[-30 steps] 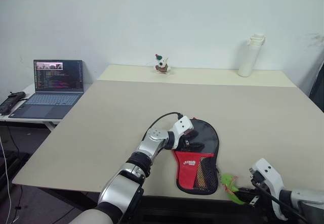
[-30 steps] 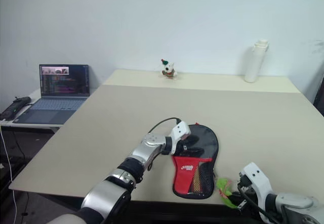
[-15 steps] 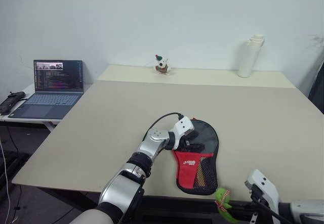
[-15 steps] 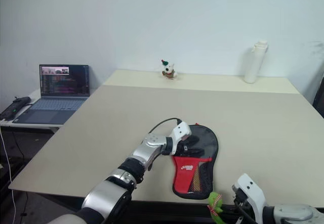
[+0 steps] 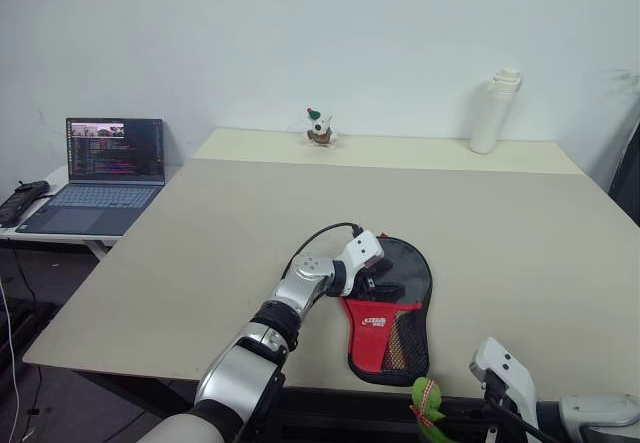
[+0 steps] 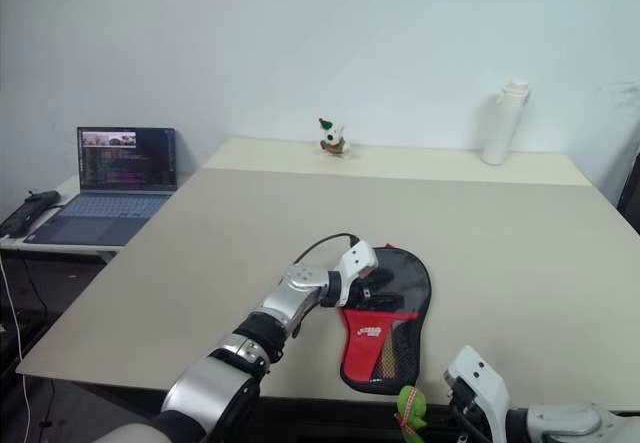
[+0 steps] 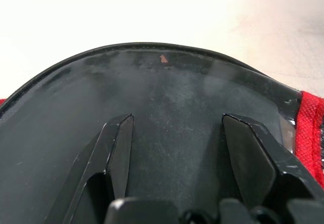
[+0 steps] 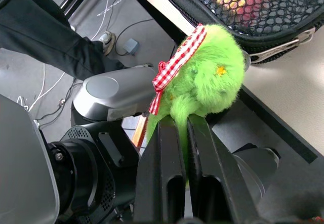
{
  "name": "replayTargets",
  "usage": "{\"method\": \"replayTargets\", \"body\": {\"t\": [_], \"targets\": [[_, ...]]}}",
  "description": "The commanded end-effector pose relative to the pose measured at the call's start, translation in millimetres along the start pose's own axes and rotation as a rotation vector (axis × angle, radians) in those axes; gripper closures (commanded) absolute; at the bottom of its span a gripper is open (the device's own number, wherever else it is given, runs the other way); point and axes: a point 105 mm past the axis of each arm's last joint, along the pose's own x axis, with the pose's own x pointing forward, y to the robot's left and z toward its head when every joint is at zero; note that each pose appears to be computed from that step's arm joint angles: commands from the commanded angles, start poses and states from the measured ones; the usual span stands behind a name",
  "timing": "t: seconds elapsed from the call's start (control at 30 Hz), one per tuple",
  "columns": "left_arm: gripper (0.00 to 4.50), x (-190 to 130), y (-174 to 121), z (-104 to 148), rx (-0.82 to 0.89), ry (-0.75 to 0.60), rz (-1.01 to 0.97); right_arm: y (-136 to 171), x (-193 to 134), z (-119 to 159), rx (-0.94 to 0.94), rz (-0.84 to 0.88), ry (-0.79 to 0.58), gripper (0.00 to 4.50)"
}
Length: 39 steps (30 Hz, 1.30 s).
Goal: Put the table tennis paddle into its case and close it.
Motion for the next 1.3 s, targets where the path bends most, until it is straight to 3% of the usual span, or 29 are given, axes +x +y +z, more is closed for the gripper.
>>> {"method": "replayTargets", "body": {"t": [0.03, 0.2, 0.3, 0.53, 0.67, 0.8, 0.93, 1.03, 1.3], "targets": [[1.46, 6, -16, -27, -0.044, 0.089, -0.041, 13, -1, 2, -0.029, 0.082, -0.005, 3.42], [1.46, 8, -17, -24, -0.069, 0.067, -0.043, 13, -10, 10, -0.063, 0.115, -0.026, 1.73], [1.46, 5, -18, -20, -0.085, 0.045, -0.058, -1, -17, 33, -0.126, 0.078, -0.099, 1.73], [1.46, -39, 8, 7, -0.092, -0.06, -0.008, -78, -38, 120, -0.254, -0.178, -0.437, 1.73], [1.46, -79, 20, 20, -0.068, -0.105, 0.035, -117, -35, 141, -0.316, -0.253, -0.544, 1.73], [1.46, -138, 38, 22, -0.085, -0.153, 0.202, -139, -32, 168, -0.296, -0.199, -0.642, 1.73], [1.46, -173, 35, 17, -0.109, -0.158, 0.311, -155, -28, 174, -0.352, -0.182, -0.624, 1.73], [1.46, -181, 29, 21, -0.099, -0.168, 0.353, -172, -34, 173, -0.358, -0.194, -0.6, 1.73], [1.46, -173, 15, 30, -0.057, -0.18, 0.367, -183, -52, 171, -0.388, -0.231, -0.574, 1.73]]}}
